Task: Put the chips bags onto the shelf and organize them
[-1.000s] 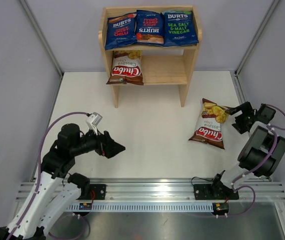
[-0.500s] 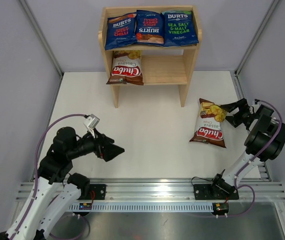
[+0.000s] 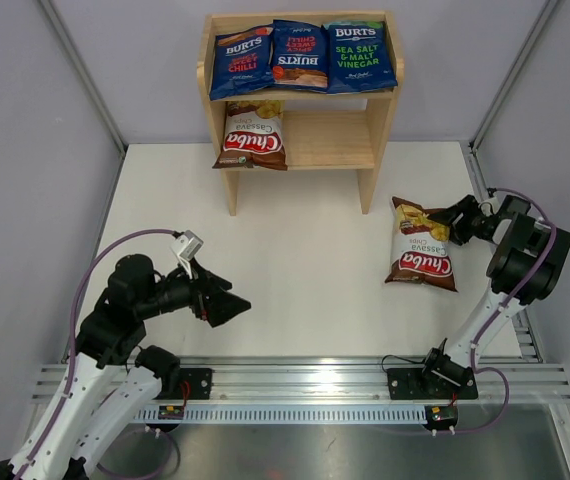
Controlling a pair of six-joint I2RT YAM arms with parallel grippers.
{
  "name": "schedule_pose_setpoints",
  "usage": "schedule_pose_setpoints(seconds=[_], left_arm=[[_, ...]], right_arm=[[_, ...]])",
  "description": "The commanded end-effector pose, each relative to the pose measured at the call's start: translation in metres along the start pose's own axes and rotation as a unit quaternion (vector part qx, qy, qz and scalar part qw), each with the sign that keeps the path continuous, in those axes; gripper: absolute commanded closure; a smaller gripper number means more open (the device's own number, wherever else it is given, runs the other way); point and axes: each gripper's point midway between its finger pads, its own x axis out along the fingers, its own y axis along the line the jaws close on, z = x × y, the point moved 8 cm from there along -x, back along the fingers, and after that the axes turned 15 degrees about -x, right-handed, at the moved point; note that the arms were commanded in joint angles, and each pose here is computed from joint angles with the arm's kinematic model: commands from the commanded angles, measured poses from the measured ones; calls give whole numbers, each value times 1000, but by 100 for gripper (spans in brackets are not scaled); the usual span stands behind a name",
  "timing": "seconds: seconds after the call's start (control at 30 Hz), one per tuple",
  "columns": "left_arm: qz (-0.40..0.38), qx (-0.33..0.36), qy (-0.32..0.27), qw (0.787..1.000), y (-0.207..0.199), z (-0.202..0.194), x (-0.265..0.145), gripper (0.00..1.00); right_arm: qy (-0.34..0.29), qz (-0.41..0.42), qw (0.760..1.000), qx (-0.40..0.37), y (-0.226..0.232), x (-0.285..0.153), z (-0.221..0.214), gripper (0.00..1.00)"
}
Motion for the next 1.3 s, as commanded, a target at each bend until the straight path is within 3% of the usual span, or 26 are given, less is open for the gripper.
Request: schedule_pose_setpoints(seconds=[0.0,0.2,0.3,0.53,0.63,0.77,0.8,0.83,0.97,1.13,1.27], left_arm=[[-20,21,-5,1000,-5,4,0,1],[-12,18,-12,1000,-3,5,1,1],[-1,14,-16,1000,-1,6,2,1],[42,-14,-33,998,9,10,8,1],[65,-54,-31,996,22,9,21,1],[68,-93,-35,993,35,-1,47,1],[47,-86,-28,995,29,-3,57,1],[40,-87,-20,995,30,-9,65,1],[3,-64,-14,998,17,-24,96,1],[-100,-31,-33,994,-8,-29,125,1],[-108,-48,-65,991,-4,-27,148,1]], right_arm=[[11,-19,1000,7,-3,-3,0,40],[-60,-60,995,48,12,-18,-12,59],[-130,-104,982,86,26,-34,-11,75],[-194,-128,961,151,56,-65,-33,78],[-221,-119,953,169,77,-82,-40,86],[-260,-101,944,176,106,-107,-49,88],[-262,-98,943,182,110,-110,-51,88],[-261,-85,942,191,116,-112,-52,96],[-262,-44,947,183,140,-127,-55,98],[-233,24,955,183,172,-143,-67,98],[-234,85,950,191,199,-160,-78,99]])
